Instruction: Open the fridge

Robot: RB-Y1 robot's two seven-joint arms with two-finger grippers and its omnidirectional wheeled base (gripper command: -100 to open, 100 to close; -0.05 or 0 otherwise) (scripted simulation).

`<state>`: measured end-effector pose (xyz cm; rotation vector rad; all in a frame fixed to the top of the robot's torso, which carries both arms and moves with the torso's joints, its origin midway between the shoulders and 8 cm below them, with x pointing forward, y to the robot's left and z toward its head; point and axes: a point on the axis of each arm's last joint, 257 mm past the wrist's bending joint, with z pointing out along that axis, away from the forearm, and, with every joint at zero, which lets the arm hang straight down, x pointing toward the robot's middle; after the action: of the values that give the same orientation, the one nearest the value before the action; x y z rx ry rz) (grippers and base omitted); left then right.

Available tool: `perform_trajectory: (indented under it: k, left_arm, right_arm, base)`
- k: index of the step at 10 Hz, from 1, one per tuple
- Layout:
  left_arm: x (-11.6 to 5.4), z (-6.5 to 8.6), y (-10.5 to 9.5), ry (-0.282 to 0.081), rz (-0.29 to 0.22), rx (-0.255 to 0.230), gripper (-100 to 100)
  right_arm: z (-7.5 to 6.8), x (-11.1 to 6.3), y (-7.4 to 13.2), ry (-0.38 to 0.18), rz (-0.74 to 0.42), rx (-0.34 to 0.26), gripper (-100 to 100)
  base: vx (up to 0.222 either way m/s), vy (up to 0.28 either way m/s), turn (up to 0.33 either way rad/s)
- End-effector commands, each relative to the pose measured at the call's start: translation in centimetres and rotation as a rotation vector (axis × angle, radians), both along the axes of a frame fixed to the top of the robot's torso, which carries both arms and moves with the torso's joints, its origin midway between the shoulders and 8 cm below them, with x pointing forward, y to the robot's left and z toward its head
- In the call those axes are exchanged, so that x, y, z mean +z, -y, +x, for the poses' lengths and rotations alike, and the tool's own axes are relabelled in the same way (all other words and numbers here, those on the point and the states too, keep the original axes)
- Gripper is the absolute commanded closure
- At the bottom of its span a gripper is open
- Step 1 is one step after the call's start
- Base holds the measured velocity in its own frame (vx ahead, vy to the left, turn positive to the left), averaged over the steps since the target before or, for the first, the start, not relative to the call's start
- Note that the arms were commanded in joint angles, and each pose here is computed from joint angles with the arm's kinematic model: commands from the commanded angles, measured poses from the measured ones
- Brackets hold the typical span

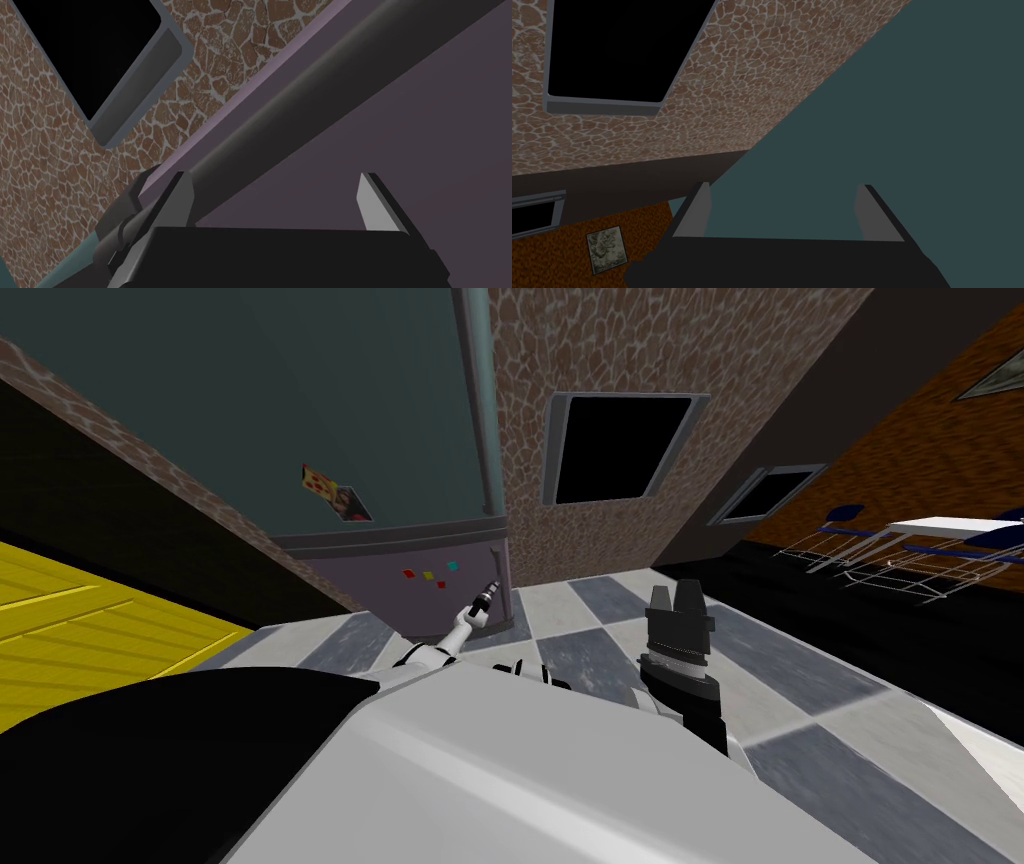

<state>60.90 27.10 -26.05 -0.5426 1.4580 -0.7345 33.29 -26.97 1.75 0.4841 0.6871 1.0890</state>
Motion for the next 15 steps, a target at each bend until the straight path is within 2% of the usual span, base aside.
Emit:
perform_trajectory:
  k: [1,4,6,8,9,11,12,14,15]
  left_arm:
    - [-0.8,0.5,-0.9,-0.027,0.037,0.01,-100]
    - [-1.2,1.5,-2.7,-0.051,0.095,0.025,-100]
    - [-1.0,2.1,-4.7,-0.065,0.146,0.043,-100]
    - [-1.1,2.1,-4.3,-0.061,0.134,0.039,-100]
    - [-1.1,2.1,-4.3,-0.061,0.134,0.038,100]
    - [-1.1,2.3,-1.9,-0.059,0.137,-0.012,100]
    - [-1.1,2.3,-1.9,-0.059,0.137,-0.012,100]
    - [-0.9,2.4,0.8,-0.053,0.14,-0.066,100]
    - [-0.9,2.4,0.8,-0.053,0.14,-0.066,100]
  right_arm:
    - [0.0,0.0,0.0,0.0,0.0,0.0,0]
    - [0.0,0.0,0.0,0.0,0.0,0.0,0]
    - [0.0,0.0,0.0,0.0,0.0,0.0,0]
    - [0.0,0.0,0.0,0.0,0.0,0.0,0]
    - [0.0,0.0,0.0,0.0,0.0,0.0,0]
    - [0.0,0.0,0.0,0.0,0.0,0.0,0]
    - [0.0,0.0,0.0,0.0,0.0,0.0,0]
    - [0.0,0.0,0.0,0.0,0.0,0.0,0]
    - [0.0,0.0,0.0,0.0,0.0,0.0,0]
  base:
    - [-0.006,-0.099,0.009]
    - [0.002,-0.077,0.014]
    - [0.01,-0.106,0.016]
    - [0.002,-0.028,0.002]
    - [-0.001,-0.003,0.018]
    - [-0.236,0.13,-0.097]
    - [-0.336,0.12,-0.097]
    - [-0.306,0.126,-0.101]
    - [-0.281,0.123,-0.058]
